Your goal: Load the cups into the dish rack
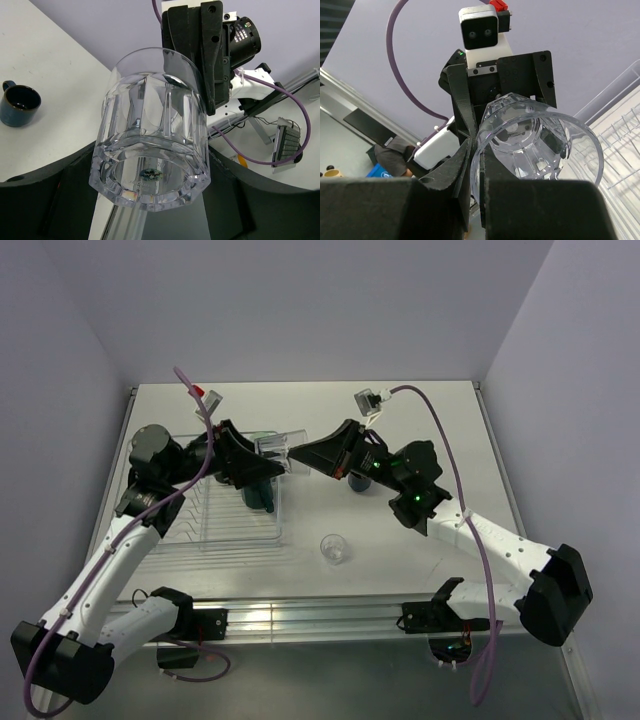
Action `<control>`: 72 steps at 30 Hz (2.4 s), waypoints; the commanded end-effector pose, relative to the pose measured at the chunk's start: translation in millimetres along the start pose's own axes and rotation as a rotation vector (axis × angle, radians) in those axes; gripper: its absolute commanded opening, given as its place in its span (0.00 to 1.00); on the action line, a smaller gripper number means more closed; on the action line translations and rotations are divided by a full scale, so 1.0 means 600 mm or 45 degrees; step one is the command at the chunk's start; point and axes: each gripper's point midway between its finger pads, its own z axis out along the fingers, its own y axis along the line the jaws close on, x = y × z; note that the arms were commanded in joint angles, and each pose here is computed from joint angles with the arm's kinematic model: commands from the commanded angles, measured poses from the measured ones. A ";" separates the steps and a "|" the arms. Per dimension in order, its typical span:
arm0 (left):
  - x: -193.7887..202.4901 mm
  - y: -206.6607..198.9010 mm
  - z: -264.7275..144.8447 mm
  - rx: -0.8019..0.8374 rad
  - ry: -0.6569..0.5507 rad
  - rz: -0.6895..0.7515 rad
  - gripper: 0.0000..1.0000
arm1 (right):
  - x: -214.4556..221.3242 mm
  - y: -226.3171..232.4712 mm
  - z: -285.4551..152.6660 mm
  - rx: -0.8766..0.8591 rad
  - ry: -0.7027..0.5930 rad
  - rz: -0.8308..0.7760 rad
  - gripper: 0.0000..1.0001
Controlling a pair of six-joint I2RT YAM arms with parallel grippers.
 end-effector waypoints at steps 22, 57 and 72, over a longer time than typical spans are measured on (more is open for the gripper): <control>-0.036 -0.009 -0.020 -0.131 -0.061 0.071 0.00 | -0.045 -0.009 -0.036 0.375 -0.155 -0.196 0.49; 0.071 0.321 -0.304 -1.963 0.233 -0.093 0.00 | -0.066 -0.160 -0.158 1.140 -0.184 -0.368 0.57; 0.120 0.399 -0.265 -1.927 0.457 -0.178 0.00 | -0.052 -0.182 -0.150 1.156 -0.131 -0.363 0.57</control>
